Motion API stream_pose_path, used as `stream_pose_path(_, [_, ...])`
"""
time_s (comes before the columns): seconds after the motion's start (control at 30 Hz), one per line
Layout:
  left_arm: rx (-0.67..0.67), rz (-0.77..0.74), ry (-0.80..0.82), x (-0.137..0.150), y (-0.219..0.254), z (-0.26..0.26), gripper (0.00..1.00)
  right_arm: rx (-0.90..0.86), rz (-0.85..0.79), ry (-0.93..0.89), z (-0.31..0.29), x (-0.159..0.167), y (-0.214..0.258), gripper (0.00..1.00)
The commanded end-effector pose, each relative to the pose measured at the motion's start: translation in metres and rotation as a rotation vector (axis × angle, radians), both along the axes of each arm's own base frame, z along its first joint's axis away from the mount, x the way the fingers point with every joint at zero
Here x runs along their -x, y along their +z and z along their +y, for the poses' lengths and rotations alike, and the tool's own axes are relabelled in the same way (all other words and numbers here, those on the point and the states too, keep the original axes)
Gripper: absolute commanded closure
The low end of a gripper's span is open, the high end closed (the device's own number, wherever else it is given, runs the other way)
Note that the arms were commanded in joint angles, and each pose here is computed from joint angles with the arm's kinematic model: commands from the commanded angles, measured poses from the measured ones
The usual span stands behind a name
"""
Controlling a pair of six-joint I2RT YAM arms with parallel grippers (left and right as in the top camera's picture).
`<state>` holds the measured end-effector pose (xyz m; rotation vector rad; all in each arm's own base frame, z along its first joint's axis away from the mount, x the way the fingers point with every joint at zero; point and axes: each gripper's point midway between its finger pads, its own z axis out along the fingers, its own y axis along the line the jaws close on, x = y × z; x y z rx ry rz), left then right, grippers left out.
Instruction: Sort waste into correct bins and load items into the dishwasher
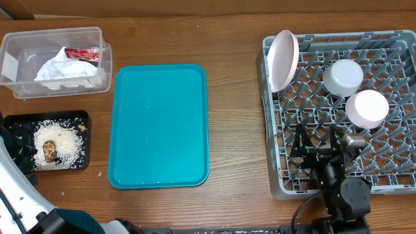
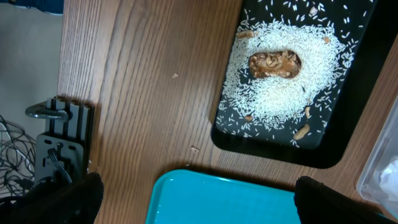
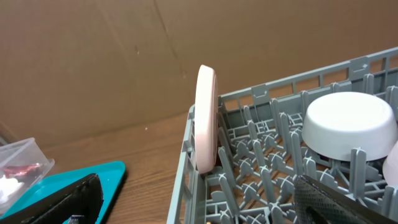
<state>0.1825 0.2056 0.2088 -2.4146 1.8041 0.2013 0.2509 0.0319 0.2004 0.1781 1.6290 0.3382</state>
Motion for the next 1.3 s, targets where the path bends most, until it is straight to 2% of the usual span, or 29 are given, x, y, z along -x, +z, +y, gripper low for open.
stream_pose_path(0.0, [0.0, 0.004, 0.02, 0.001, -0.001, 0.0, 0.0, -0.006, -0.019, -0.006, -0.002, 0.002, -0.007, 0.0])
stream_pose_path(0.37, [0.0, 0.004, 0.02, 0.001, -0.001, 0.0, 0.0, -0.002, -0.046, -0.023, -0.007, 0.005, -0.028, 0.0])
stream_pose_path(0.8, [0.0, 0.004, 0.02, 0.001, -0.001, 0.0, 0.0, 0.0, -0.042, -0.106, -0.027, 0.005, -0.029, 0.0])
stream_pose_path(1.27, [0.0, 0.004, 0.02, 0.002, -0.001, 0.0, 0.0, 0.0, -0.042, -0.106, -0.027, 0.005, -0.029, 0.0])
